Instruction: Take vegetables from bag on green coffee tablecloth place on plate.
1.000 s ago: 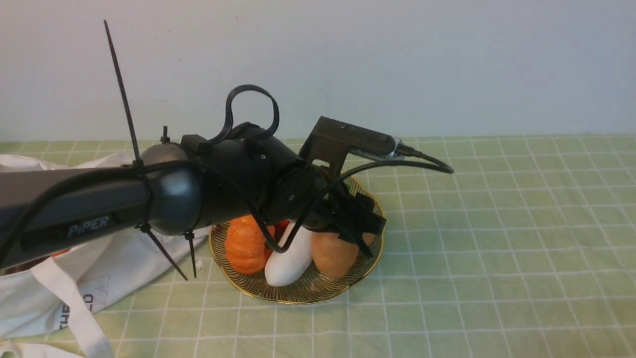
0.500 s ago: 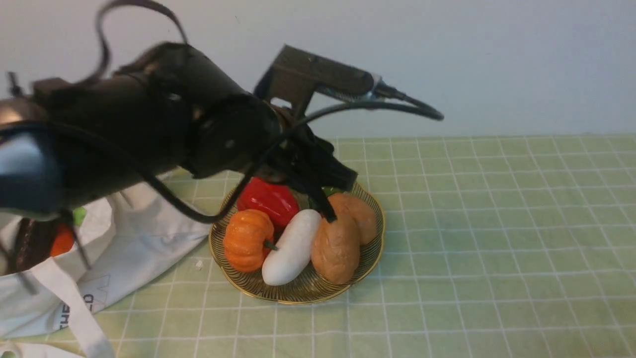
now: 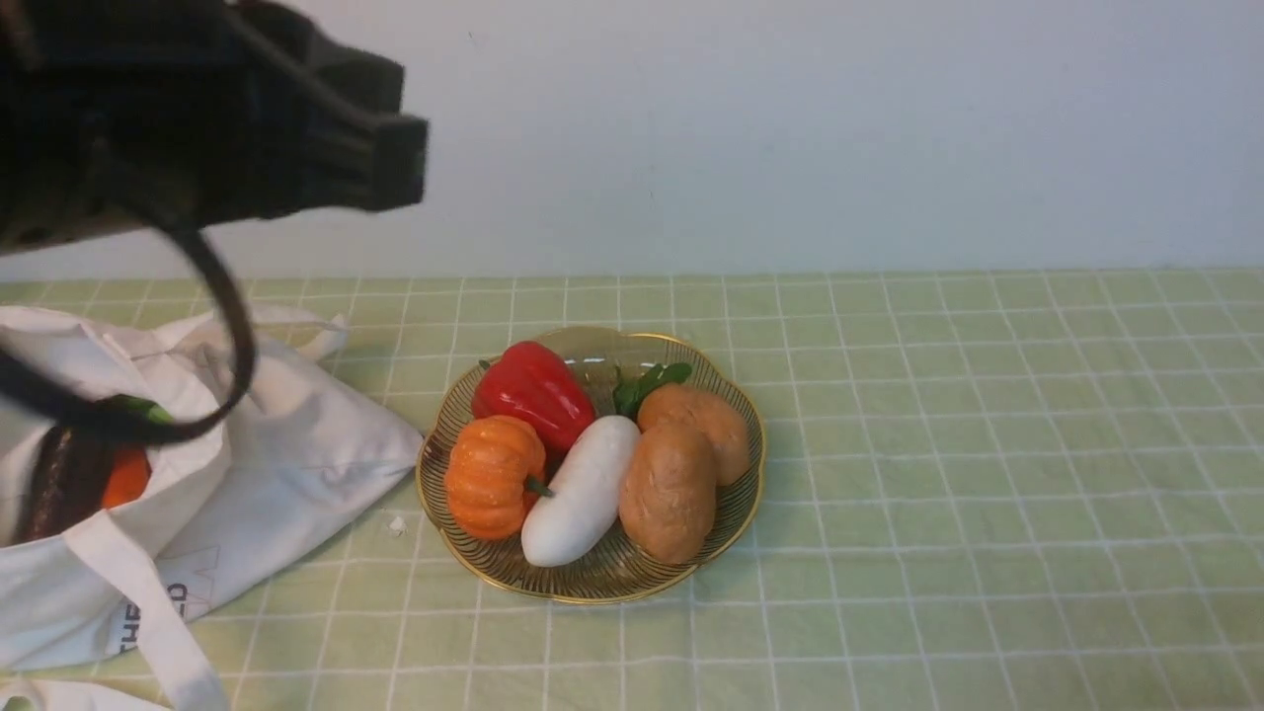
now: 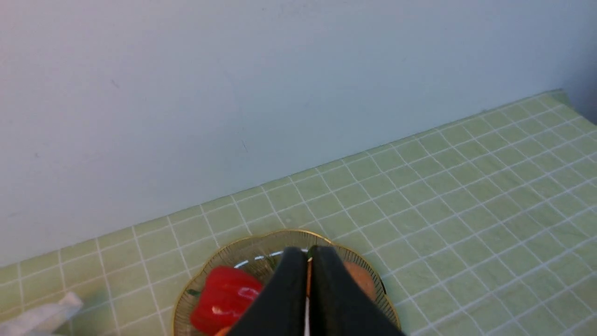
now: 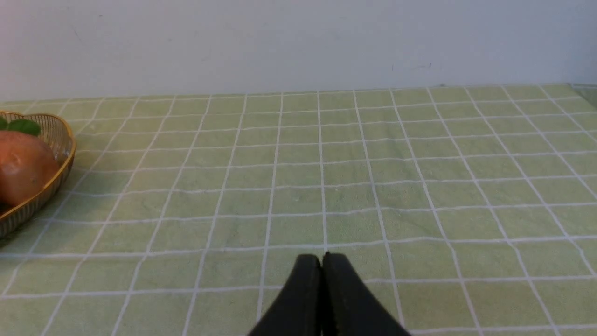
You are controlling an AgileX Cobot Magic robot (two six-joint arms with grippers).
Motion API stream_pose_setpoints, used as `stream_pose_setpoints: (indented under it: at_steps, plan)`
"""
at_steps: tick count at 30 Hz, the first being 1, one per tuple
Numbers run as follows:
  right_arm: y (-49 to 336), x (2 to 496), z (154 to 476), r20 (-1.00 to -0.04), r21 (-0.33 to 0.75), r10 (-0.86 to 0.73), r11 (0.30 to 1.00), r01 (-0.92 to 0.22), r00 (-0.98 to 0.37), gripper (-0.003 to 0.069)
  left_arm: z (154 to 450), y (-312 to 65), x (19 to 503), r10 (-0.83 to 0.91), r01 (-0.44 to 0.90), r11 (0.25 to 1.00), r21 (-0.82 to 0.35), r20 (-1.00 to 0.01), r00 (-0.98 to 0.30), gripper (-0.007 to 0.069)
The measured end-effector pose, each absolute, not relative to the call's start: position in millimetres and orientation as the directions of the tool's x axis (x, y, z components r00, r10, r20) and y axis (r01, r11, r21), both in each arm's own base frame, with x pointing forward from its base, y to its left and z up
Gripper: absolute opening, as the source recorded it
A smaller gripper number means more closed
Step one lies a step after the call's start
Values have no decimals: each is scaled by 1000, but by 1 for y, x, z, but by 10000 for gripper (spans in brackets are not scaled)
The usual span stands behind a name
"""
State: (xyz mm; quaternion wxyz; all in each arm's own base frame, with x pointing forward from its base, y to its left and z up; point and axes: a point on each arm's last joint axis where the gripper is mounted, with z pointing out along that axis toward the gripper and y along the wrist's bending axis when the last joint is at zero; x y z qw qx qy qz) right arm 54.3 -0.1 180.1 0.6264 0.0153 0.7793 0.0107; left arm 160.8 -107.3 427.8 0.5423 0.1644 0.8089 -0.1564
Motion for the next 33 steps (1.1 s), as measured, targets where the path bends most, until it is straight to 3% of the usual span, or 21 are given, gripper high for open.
stream_pose_setpoints:
  at_steps: [3, 8, 11, 18, 28, 33]
  plan:
    - [0, 54, 180, -976, 36, 37, 999, 10, -215, -15, 410, -95, 144, 85, 440, 894, -86, -931, -356, -5]
    - [0, 54, 180, -976, 36, 37, 999, 10, -215, -15, 388, -74, 110, -112, 462, 850, -254, -943, -314, -5]
    - [0, 54, 180, -976, 36, 37, 999, 10, -215, -15, 387, -65, 95, -209, 488, 813, -317, -941, -265, -5]
    - [0, 54, 180, -976, 36, 37, 999, 10, -215, -15, 391, -52, 78, -267, 516, 789, -333, -943, -199, -5]
    - [0, 54, 180, -976, 36, 37, 999, 10, -215, -15, 395, -47, 79, -101, 507, 855, -109, -994, -43, -5]
    - [0, 54, 180, -976, 36, 37, 999, 10, -215, -15, 392, -45, 80, -58, 485, 871, -72, -997, -44, -5]
